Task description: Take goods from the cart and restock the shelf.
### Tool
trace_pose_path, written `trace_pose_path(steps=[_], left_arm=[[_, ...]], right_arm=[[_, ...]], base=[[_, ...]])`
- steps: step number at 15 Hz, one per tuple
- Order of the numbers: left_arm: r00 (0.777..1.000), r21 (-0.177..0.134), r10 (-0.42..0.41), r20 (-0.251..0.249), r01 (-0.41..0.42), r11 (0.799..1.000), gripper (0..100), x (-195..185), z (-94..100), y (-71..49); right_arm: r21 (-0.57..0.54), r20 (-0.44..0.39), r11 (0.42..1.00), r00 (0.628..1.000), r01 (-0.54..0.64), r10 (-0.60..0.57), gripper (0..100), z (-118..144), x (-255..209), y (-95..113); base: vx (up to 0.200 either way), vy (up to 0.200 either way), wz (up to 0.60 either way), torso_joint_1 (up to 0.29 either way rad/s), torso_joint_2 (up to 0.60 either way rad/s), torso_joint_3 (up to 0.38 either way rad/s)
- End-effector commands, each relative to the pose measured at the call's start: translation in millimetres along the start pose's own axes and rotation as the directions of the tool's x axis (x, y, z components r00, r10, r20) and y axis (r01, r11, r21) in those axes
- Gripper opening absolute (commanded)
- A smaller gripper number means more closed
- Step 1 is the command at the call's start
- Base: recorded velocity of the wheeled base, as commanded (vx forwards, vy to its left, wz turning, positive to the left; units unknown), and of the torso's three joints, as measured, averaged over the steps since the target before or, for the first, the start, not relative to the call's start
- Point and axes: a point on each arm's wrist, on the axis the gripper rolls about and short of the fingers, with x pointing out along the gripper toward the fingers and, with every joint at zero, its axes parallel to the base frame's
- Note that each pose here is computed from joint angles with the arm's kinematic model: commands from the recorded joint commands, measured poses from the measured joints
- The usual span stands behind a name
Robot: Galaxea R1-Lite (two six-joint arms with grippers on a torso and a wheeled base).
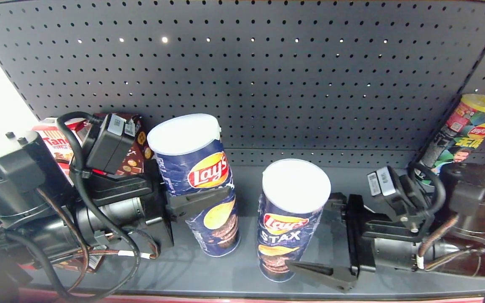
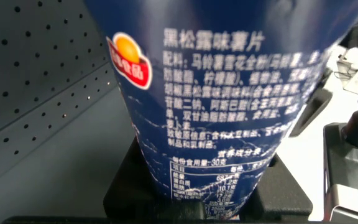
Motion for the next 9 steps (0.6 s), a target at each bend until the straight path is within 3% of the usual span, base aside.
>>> trace_pose_path(steps=[1, 4, 7, 9], left_arm=[[1.0, 0.0, 0.001, -0.001, -0.001, 1.0, 0, 0.1, -0.2, 0.3], [1.0, 0.002, 0.001, 0.002, -0.001, 1.0, 0, 0.3, 0.5, -0.1], [1.0, 0.006, -0.001, 0.008, 0.001, 1.0, 0, -1.6, 2.6, -3.0], [1.0, 0.01, 0.004, 0.007, -0.004, 1.0, 0, -1.8, 2.2, -3.0]], right_arm=[[-0.05, 0.07, 0.995, 0.994, 0.088, -0.084, 100, 22.9, -47.2, 26.8], [-0.052, 0.069, 0.981, 0.98, 0.188, -0.184, 100, 23.5, -74.8, 40.8], [-0.05, 0.061, 0.95, 0.95, 0.308, -0.305, 100, 26.8, -118.7, 68.5], [-0.026, -0.023, 0.907, 0.907, 0.421, -0.421, 100, 15.2, -148.8, 92.4]], base=[[0.0, 0.0, 0.0, 0.0, 0.0, 0.0], [0.0, 0.0, 0.0, 0.0, 0.0, 0.0], [0.0, 0.0, 0.0, 0.0, 0.0, 0.0], [0.0, 0.0, 0.0, 0.0, 0.0, 0.0]])
